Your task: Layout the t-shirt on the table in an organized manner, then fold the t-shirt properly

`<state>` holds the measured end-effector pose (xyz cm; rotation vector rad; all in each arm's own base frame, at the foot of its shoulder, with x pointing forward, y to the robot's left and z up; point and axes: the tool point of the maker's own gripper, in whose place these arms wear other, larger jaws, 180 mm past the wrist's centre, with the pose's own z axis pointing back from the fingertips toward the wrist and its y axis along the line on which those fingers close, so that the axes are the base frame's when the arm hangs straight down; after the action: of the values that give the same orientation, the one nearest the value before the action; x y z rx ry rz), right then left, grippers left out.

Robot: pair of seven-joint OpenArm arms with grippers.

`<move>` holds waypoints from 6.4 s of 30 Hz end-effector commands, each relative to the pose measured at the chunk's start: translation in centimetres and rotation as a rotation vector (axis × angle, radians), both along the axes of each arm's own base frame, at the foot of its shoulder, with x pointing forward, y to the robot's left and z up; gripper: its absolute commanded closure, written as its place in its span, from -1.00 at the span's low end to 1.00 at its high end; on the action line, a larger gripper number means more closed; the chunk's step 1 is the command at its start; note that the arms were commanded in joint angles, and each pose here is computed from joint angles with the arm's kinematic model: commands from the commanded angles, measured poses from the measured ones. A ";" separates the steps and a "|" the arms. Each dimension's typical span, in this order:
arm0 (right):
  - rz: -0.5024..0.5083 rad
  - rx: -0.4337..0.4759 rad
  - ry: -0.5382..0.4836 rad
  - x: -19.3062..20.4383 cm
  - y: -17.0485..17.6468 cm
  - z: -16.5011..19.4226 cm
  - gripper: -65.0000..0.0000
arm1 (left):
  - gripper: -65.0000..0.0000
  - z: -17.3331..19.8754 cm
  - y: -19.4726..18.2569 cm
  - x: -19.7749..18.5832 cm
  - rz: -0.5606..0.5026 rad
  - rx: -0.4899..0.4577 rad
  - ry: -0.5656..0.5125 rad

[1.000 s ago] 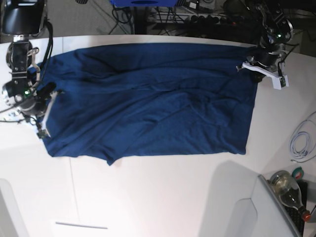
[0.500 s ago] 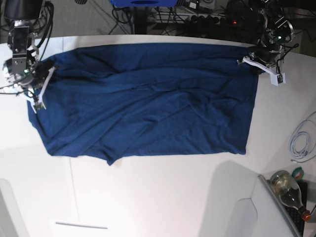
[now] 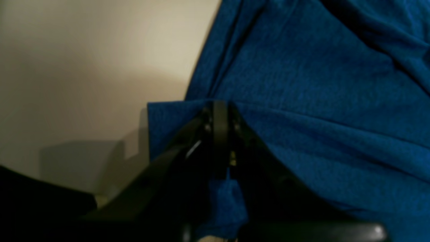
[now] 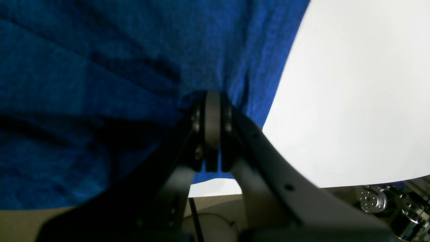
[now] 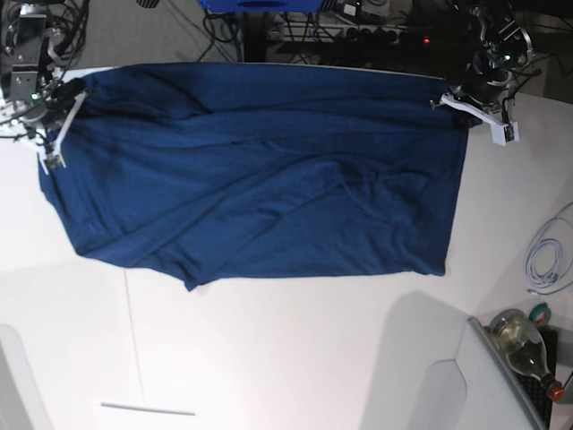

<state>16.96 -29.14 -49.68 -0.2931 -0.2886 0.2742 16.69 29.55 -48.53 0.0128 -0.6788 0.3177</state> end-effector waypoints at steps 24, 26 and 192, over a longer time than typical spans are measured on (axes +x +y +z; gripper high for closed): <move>0.136 0.187 -0.301 22.6 1.3 9.5 -0.36 | 1.00 12.0 2.7 10.3 -0.078 0.199 -0.190; 0.051 0.321 -0.351 24.8 1.2 8.8 -0.52 | 1.00 12.2 3.8 10.9 -0.077 0.212 -0.188; 0.083 0.342 -0.447 24.0 2.6 8.6 1.00 | 1.00 9.9 -1.3 27.1 -0.150 0.011 -0.225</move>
<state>38.97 -25.97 -43.42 0.0132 -0.7030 0.2323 42.31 27.76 -40.72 -0.0700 -0.8386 0.1750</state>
